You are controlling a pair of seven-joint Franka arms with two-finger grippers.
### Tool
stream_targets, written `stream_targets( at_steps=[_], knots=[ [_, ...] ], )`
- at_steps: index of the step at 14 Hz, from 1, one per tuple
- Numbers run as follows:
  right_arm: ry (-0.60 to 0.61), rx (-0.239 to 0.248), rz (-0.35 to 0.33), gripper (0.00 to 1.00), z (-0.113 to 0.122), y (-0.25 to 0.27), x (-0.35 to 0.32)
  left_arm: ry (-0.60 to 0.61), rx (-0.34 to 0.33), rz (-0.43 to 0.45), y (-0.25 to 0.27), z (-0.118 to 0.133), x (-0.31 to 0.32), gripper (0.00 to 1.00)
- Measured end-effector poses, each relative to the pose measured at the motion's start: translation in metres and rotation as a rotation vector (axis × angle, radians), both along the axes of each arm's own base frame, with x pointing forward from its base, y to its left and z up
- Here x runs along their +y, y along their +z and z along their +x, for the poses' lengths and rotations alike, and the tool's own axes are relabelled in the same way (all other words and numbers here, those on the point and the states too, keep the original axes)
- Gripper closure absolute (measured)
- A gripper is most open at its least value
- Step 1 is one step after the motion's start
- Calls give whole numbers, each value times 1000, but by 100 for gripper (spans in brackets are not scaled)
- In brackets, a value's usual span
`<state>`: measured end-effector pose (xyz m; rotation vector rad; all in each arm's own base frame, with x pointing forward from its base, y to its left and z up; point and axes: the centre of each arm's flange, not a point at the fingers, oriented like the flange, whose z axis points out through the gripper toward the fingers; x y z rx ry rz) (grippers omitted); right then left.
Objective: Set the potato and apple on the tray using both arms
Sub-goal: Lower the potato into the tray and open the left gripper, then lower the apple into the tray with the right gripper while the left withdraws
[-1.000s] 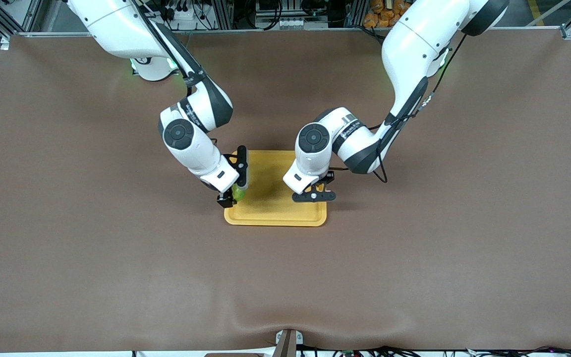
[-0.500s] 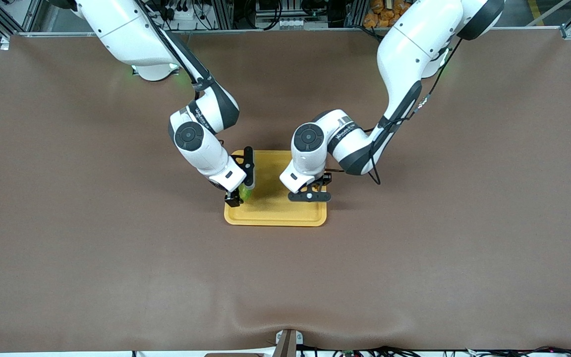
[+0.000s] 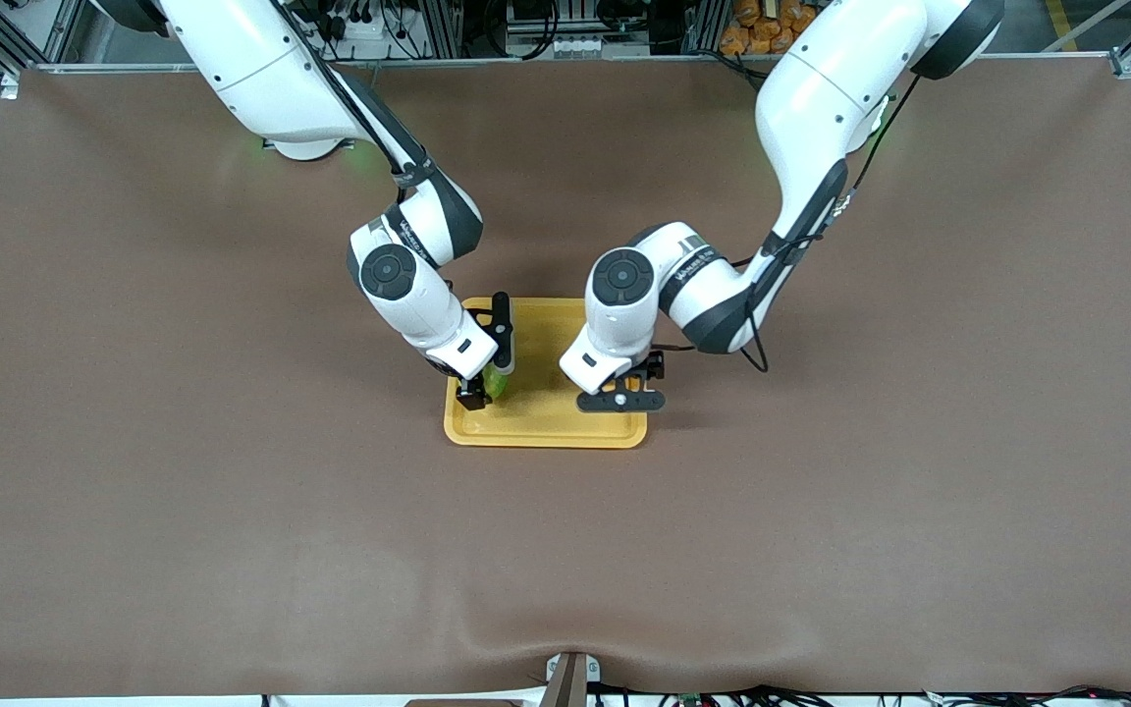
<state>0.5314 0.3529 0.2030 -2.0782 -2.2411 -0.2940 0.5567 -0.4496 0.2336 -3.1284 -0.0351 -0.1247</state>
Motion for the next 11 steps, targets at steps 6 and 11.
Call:
stream_targets(
  at_steps=[6, 11],
  knots=[
    [1, 7, -4, 7, -2, -5, 0, 58, -31, 23, 72, 45, 61, 0],
    [-1, 5, -3, 0, -1, -5, -1, -17, 12, 46, 123, 74, 135, 0]
  ],
)
